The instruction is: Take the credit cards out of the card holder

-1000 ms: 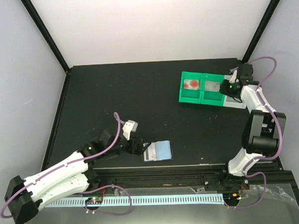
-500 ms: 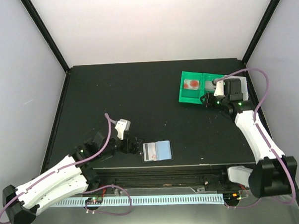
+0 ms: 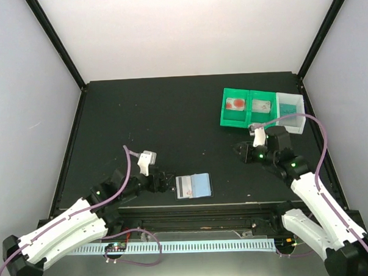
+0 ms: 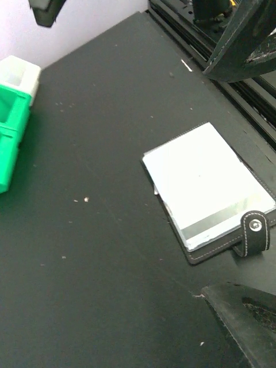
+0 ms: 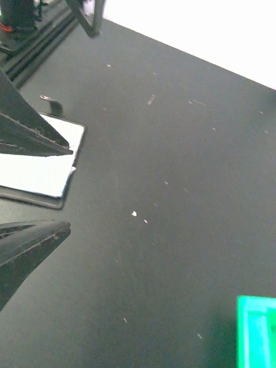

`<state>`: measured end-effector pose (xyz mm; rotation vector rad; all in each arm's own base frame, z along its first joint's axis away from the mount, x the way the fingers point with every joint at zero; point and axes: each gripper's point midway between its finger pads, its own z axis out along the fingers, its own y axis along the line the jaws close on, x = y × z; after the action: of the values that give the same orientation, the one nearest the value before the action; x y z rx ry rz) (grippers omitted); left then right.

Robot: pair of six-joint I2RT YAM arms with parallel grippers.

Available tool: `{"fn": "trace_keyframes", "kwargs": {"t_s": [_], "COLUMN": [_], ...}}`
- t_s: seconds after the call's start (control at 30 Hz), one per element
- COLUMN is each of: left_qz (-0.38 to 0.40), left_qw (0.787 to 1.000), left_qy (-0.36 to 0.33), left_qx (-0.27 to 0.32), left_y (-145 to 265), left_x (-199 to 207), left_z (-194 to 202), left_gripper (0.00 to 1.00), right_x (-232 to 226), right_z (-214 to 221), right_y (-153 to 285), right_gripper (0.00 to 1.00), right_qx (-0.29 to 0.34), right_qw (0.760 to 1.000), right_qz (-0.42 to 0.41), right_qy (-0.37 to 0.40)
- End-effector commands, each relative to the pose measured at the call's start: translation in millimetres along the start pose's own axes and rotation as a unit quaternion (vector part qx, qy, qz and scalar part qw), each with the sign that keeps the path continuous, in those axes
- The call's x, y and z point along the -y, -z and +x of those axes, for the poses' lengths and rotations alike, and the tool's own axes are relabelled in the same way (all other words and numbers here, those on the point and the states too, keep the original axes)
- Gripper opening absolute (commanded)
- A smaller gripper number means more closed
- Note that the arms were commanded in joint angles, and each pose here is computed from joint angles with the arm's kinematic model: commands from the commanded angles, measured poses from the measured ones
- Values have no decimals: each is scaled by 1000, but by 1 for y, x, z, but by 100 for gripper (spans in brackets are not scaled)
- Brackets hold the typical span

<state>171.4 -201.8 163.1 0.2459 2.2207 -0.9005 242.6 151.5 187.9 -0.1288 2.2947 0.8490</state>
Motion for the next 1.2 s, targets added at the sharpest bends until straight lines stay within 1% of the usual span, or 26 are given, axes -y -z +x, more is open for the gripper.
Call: {"fn": "trace_keyframes", "kwargs": {"t_s": [0.0, 0.2, 0.4, 0.53, 0.7, 0.83, 1.07, 1.17], "left_qz": [21, 38, 56, 76, 139, 165, 155, 126], "left_qw": [999, 997, 992, 989, 979, 972, 967, 969], "left_qy": [23, 61, 108, 111, 118, 126, 131, 129], "left_qx": [-11, -26, -42, -64, -89, -112, -153, -166], "left_y": [-14, -33, -49, -56, -62, -67, -81, -85], "left_x": [-1, -7, -11, -3, 19, 30, 34, 23], "left_z": [13, 32, 51, 56, 61, 64, 72, 79], "left_gripper": [97, 93, 87, 85, 85, 85, 84, 84], "right_x": [-18, -22, -29, -38, -53, -58, -60, -62], "right_z": [14, 43, 60, 68, 79, 88, 99, 105], "right_y": [-3, -14, -27, -36, -47, -56, -67, -72], "right_gripper": [32, 31, 30, 30, 30, 30, 30, 30], "right_qx": [4, -9, -31, -46, -65, -79, -90, -101], "right_qw": [999, 997, 996, 995, 994, 994, 993, 992], "right_qz": [-40, -64, -69, -70, -76, -72, -66, -66], "right_qy": [-27, -53, -54, -49, -43, -37, -33, -30]}}
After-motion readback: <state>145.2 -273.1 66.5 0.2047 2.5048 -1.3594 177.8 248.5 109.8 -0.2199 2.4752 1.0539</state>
